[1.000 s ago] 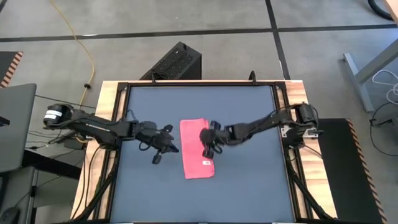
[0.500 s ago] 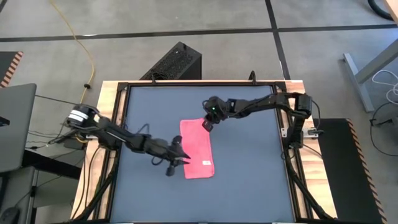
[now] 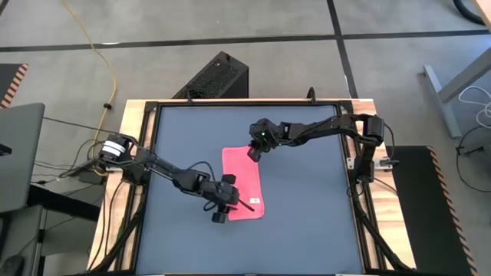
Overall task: Roll towel into tight, uniform cylinder
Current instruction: Roll the red towel
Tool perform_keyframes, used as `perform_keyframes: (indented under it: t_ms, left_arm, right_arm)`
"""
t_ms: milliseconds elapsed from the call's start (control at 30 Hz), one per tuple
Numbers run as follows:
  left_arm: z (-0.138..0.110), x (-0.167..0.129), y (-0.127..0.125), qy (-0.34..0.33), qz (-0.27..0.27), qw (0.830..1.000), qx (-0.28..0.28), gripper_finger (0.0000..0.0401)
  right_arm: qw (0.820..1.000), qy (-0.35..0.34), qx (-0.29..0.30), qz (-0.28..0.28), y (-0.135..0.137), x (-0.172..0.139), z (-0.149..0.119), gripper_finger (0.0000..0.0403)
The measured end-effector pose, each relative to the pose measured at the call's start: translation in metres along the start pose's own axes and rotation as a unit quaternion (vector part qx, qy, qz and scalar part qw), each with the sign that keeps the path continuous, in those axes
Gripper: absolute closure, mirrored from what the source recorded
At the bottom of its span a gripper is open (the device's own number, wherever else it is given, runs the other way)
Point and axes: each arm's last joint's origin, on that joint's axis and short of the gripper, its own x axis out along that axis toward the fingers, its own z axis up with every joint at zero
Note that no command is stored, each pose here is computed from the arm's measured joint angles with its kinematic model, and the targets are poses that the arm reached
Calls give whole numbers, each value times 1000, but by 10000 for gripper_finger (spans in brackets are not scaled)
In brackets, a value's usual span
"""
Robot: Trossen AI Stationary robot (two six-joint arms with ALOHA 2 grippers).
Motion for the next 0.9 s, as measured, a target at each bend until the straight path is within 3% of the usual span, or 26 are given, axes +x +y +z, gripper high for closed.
perform_keyframes:
  t_ms: [400,500,733,900]
  left_arm:
    - [1,-1,0,-3,3,1000,9,240]
    - [1,-1,1,-4,4,1000,12,240]
    - [1,0,2,-4,8,1000,15,240]
    - [1,0,2,-3,10,1000,20,240]
  right_arm:
    - [1000,17,0,-5,-3,23,-13,269]
    - [1000,21,0,-5,-3,26,-15,291]
    - [1000,10,-6,-2,-2,24,-12,385]
    - [1000,-9,-11,3,-1,22,-7,373]
